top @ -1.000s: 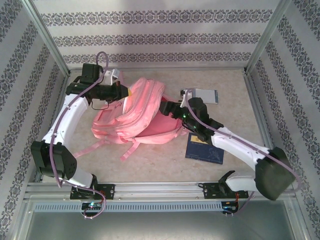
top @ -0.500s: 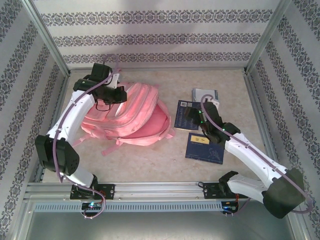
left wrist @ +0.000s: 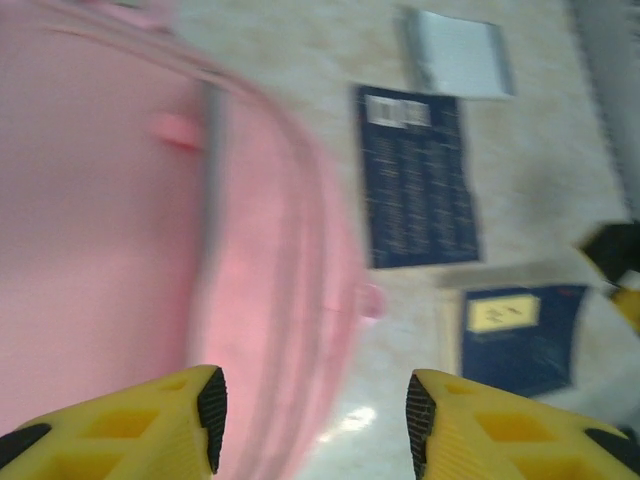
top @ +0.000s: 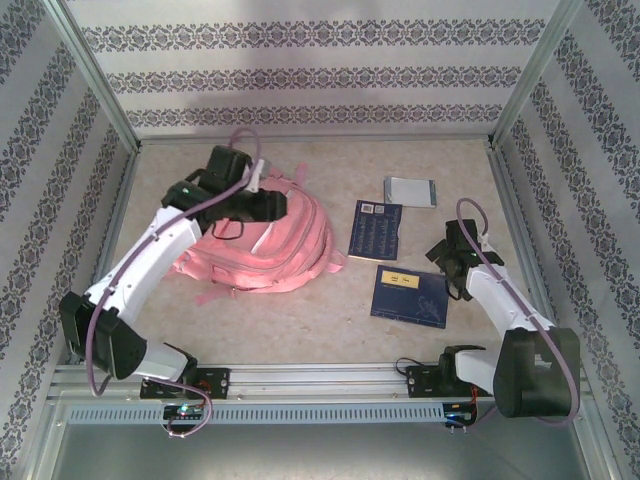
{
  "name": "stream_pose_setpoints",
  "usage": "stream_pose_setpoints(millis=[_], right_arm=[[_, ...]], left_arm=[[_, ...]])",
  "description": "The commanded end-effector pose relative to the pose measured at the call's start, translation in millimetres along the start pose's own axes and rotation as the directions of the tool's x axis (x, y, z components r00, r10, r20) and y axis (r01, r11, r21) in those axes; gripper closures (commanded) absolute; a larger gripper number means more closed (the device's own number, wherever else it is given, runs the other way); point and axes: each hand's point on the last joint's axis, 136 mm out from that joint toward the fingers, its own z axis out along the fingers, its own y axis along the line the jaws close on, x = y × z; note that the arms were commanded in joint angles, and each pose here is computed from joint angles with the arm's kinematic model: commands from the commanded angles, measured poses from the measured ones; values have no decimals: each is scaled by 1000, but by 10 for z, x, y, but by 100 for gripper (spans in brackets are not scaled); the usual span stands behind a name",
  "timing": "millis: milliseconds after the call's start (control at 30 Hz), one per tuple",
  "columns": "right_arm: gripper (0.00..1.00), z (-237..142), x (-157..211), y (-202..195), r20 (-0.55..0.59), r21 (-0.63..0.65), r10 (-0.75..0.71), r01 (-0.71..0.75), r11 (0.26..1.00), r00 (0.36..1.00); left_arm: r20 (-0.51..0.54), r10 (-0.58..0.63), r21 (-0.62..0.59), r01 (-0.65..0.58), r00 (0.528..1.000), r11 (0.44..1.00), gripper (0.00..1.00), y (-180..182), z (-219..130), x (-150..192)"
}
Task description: Pack books, pencil case, and school supplies into a backpack
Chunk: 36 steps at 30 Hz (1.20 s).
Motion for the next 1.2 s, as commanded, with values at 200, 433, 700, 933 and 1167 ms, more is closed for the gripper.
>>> stream_pose_setpoints(millis=[200,433,700,933,1167], right_arm=[[4,26,635,442,-290,-318,-79,-18,948,954],[7,-160,1089,529,-419,-420,-178,-16,907,890],[9,-292,1411,477,-383,-400,-377,216,891,844],[11,-336,1430,469,-364,-438,-431,257,862,826],[16,-463,1515,484,-337,-512,-517,308,802,787]], left_arm=[[-191,6,253,44,982,966,39,-963,1012,854],[-340,-31,229,115,940,967,39,-906,1485,1272],[-469,-61,129,137,881,982,42,-681,1773,1695],[-433,-25,-4,26,901,1000,41,-370,1579,1713],[-442,-30,-38,15,896,999,40,-244,1461,1819]])
